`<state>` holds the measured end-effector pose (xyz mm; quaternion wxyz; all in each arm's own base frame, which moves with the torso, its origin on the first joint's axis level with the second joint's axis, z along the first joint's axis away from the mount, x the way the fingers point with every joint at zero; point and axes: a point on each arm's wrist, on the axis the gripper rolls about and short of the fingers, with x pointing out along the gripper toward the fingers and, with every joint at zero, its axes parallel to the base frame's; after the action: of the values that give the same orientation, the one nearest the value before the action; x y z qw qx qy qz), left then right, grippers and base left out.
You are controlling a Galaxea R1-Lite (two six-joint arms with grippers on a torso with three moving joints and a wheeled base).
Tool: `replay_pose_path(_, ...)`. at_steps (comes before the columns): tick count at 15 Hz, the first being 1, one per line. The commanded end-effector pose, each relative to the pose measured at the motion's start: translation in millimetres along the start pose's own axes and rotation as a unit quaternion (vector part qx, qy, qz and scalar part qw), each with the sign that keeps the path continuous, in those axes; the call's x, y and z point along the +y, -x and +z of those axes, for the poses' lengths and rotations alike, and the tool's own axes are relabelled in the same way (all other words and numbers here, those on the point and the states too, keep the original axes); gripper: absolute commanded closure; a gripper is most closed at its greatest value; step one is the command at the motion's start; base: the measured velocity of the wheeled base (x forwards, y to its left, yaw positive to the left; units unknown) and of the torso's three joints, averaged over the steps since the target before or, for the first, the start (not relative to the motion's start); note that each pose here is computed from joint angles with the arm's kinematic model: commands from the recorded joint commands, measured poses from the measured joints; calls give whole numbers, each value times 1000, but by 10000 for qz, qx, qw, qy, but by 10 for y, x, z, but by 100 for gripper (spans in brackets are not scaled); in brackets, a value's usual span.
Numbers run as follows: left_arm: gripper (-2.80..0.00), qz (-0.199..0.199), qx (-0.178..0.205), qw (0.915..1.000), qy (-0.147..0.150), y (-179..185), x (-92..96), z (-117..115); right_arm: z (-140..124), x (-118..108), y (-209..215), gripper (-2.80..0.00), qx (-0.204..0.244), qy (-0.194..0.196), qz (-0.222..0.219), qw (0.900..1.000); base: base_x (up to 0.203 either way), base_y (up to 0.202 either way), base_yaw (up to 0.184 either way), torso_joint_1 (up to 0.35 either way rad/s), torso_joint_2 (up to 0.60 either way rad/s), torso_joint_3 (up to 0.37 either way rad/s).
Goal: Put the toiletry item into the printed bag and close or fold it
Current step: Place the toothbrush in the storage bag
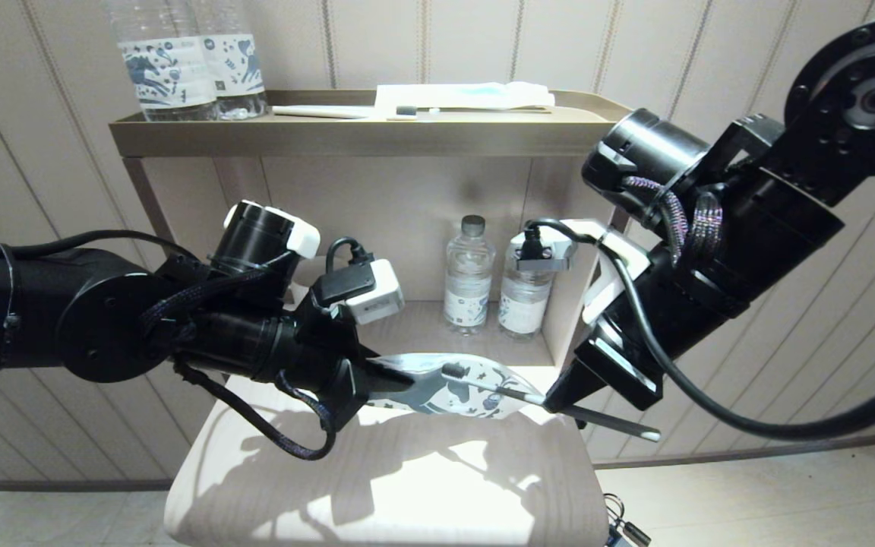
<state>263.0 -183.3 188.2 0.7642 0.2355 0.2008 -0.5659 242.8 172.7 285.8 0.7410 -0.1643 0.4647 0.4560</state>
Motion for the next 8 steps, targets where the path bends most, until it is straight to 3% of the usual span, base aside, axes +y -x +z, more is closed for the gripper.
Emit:
replay_pose_path(1,0,-18,-10,10000,-21,2,-7,2,-6,10,15,0,-6,15,10,10000,0,0,0,0,0,0)
replay_pose_path(5,0,-40,24,10000,2,-30,2,-17,-106,171,315,0,-307,159,-60,9994,0,0,0,0,0,0)
replay_pose_path(8,0,-33,13,10000,-6,-31,8,-9,-131,184,305,0,-199,124,-21,9997,0,0,0,0,0,0)
